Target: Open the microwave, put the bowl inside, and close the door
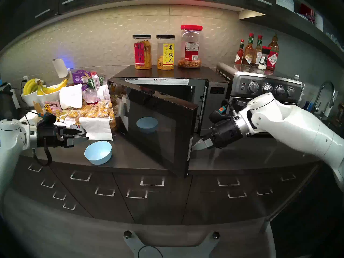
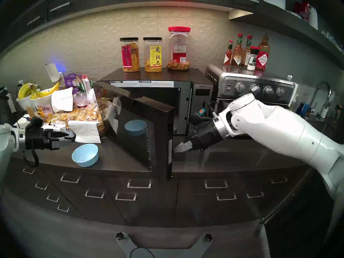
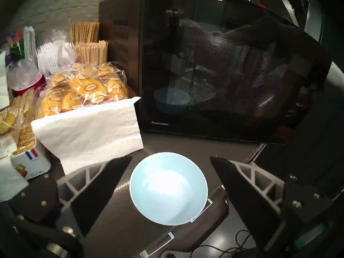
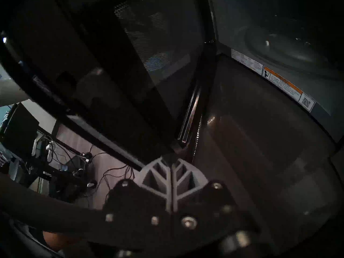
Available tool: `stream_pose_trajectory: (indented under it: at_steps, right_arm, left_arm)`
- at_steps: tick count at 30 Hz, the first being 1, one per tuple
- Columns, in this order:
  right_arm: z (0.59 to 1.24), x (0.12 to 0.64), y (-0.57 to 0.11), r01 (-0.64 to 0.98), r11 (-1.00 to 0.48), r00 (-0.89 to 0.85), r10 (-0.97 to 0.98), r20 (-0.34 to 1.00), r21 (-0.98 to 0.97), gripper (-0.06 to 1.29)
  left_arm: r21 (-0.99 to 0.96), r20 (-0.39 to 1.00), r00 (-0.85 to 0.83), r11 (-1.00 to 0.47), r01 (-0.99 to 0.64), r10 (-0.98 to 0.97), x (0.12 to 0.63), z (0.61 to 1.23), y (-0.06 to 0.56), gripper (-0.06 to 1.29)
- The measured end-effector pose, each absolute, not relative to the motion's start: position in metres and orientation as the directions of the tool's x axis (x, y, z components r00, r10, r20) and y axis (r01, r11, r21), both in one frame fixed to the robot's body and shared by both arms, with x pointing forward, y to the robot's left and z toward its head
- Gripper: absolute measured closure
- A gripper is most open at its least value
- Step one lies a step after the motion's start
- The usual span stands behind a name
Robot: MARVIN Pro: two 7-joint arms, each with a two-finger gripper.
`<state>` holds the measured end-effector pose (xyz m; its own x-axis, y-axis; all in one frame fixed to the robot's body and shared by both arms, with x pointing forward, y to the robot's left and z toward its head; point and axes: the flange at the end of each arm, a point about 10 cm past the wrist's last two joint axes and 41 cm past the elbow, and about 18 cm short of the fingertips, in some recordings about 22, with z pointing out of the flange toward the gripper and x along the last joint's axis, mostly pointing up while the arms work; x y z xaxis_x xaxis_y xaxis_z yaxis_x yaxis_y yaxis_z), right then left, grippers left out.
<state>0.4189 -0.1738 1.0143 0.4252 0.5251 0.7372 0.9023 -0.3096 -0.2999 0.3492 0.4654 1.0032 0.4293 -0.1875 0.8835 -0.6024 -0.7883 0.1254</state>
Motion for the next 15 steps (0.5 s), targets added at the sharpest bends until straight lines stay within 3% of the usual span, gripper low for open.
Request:
stream_pose_trajectory:
  at_steps: [15]
  right_arm:
    - [1.003, 0.405, -0.102, 0.923, -0.18, 0.38, 0.568, 0.73, -0.34, 1.25]
  left_arm:
    - [0.125, 0.884, 0.429, -0.788, -0.602, -0.188, 0.349, 1.003, 0.465, 0.03]
